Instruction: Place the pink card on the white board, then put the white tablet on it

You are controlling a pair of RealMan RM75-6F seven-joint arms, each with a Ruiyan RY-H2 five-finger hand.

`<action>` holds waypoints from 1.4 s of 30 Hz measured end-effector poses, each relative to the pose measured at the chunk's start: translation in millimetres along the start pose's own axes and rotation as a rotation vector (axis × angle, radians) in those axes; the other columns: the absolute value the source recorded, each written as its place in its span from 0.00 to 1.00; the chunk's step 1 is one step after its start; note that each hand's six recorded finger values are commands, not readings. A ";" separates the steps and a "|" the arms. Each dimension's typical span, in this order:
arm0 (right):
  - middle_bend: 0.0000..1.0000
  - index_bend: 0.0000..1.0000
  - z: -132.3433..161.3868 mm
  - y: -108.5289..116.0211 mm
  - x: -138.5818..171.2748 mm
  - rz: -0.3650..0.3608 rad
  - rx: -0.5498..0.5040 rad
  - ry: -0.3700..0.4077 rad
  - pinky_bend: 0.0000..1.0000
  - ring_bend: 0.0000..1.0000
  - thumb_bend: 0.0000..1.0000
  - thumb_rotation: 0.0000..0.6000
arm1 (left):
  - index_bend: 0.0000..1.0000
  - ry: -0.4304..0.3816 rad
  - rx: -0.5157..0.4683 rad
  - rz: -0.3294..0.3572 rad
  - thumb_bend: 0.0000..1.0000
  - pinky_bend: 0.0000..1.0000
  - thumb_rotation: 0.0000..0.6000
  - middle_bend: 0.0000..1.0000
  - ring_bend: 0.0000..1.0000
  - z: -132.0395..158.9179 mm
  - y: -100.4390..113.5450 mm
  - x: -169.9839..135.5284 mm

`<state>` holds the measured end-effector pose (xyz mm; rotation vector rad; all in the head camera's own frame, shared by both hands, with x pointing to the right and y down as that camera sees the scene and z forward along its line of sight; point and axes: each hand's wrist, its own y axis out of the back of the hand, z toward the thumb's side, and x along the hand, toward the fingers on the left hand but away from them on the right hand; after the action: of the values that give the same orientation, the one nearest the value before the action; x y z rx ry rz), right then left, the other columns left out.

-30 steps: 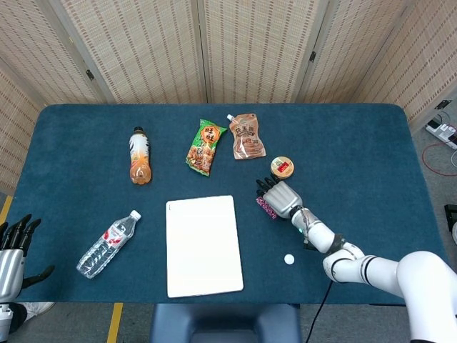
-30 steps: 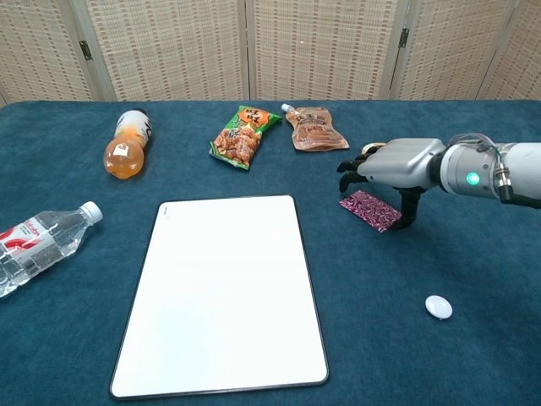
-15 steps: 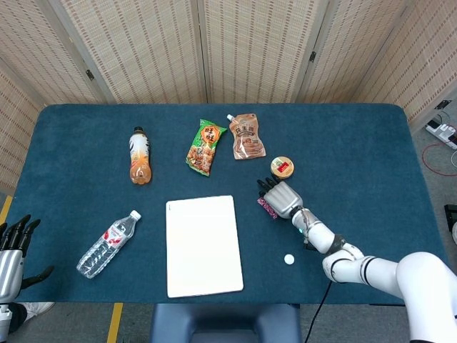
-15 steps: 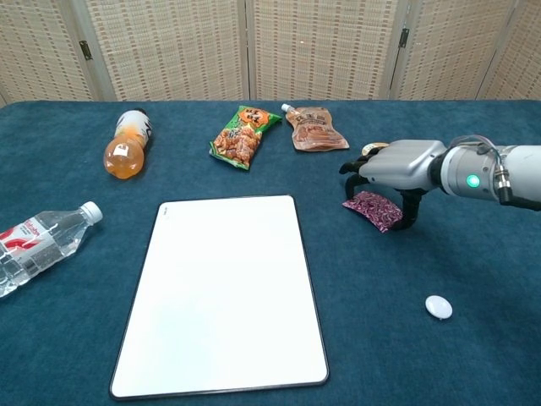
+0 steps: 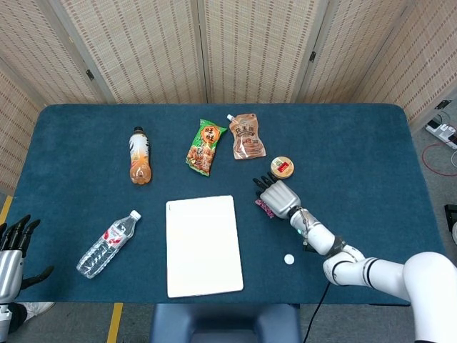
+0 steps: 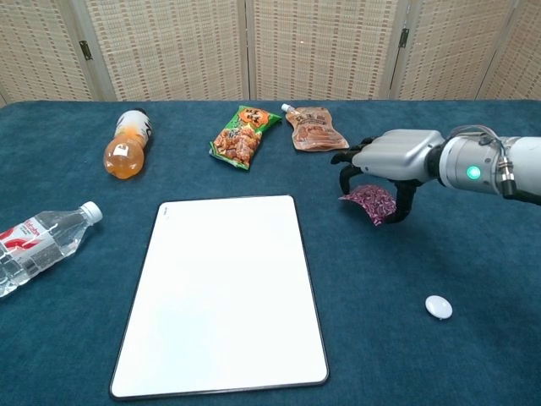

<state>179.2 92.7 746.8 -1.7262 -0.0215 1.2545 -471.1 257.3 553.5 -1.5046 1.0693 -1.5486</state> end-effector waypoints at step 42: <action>0.06 0.13 87.9 58.9 23.9 -0.135 0.036 0.211 0.00 0.00 0.26 1.00 | 0.14 -0.006 -0.010 0.013 0.18 0.00 1.00 0.08 0.14 -2.5 1.3 -2.0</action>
<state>97.0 132.7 688.4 -1.7869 0.0087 0.9658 -473.5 258.7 551.6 -1.5052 1.0823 -1.5311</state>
